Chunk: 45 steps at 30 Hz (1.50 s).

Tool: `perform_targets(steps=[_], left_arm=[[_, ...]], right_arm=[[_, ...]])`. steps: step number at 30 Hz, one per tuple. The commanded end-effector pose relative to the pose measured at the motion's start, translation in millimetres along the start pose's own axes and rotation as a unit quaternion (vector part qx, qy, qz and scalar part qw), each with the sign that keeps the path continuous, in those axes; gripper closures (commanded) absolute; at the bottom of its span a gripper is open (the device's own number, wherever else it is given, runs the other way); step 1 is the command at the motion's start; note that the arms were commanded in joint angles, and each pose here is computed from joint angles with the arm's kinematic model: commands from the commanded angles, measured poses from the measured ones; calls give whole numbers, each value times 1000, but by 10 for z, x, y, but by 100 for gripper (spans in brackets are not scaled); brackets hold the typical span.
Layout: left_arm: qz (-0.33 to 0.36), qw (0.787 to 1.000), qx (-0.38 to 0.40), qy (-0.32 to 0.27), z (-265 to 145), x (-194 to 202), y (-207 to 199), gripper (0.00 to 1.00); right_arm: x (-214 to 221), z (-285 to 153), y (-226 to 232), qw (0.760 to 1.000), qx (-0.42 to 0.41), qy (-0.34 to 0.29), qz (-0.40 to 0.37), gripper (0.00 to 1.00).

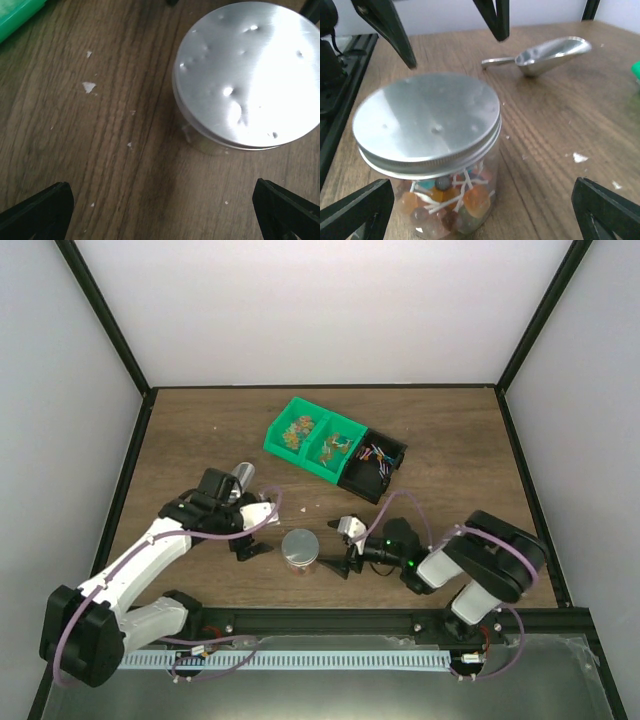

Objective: Pack the candies

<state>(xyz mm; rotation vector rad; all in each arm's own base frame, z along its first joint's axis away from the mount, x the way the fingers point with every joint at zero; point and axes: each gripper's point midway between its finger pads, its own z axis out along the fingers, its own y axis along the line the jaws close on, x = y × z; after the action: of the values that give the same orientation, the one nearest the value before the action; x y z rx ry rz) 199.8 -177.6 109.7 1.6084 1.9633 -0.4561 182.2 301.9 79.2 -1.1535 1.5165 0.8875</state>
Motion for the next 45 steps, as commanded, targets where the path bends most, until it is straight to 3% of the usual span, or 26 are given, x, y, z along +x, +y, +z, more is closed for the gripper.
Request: perform_targets(steps=[1,11,15,21,26,29,32,37,45], left_arm=[[-30,999,-36,-25,-115,-135,248,0],[-146,982,-87,-84,-386,-560,969,0],[-190,970,-121,-90,-511,-727,1381,0],[-260,952,-156,-51,-656,-791,2128,0],[-360,918,-151,-77,-909,-743,2710,0],[-446,874,-159,-109,-1059,-533,3030,0],[-475,849,-209,-98,-1181,-192,3208,0],[-498,831,-244,-53,-1170,323,3139,0],[-516,816,-260,-3,-952,787,2644,0]], right_arm=[[-87,-145,83,1000,-20,-1,13,0],[-640,-401,-86,999,-2,-36,23,0],[-1033,-474,-535,997,33,-51,57,0],[-1566,-653,-1202,990,84,-66,88,0],[-1864,-973,-1831,980,141,-80,119,0],[-1890,-1232,-2176,970,183,-81,141,0],[-1780,-1565,-2501,954,235,-74,168,0],[-1387,-2086,-2773,926,305,-58,216,0],[-787,-2417,-2595,900,359,-19,246,0]])
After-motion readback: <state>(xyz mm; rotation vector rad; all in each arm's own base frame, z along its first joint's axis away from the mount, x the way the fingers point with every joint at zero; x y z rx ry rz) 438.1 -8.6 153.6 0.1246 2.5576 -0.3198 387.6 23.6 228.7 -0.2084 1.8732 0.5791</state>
